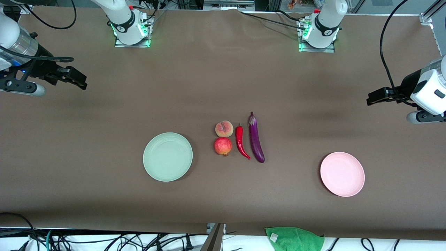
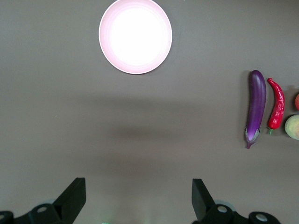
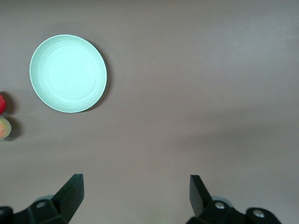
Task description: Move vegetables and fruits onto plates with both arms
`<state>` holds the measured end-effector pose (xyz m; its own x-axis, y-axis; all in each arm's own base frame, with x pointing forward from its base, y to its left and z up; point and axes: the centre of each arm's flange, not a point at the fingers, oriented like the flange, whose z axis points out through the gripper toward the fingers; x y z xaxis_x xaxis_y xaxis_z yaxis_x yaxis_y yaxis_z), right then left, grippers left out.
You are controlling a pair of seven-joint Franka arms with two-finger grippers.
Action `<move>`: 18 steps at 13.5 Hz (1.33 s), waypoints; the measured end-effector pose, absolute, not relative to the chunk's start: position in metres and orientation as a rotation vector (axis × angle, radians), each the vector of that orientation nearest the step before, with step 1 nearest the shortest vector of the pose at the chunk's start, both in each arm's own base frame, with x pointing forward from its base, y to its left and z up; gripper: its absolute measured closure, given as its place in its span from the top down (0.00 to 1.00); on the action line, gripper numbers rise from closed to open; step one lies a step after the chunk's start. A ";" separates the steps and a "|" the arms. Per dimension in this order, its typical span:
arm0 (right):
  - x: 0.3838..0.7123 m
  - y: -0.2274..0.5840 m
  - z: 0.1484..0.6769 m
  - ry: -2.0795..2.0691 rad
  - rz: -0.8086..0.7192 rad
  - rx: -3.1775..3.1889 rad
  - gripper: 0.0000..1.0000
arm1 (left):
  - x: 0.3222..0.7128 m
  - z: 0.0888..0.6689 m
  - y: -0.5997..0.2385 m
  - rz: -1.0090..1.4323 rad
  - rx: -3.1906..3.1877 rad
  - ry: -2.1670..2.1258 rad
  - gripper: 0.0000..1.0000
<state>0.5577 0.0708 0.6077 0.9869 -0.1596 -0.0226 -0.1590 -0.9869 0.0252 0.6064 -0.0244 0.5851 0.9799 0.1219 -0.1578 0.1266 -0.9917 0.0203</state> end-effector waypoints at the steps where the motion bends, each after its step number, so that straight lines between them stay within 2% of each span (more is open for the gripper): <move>1: 0.558 0.067 0.607 -0.261 -0.043 3.106 1.00 | 0.606 0.585 -0.024 -0.244 3.096 0.194 1.00; 6: 0.559 0.032 0.598 -0.365 -0.107 3.108 1.00 | 0.607 0.584 -0.024 -0.246 3.095 0.195 1.00; 18: 0.557 0.047 0.597 -0.325 -0.130 3.109 1.00 | 0.621 0.558 -0.031 -0.266 3.086 0.178 1.00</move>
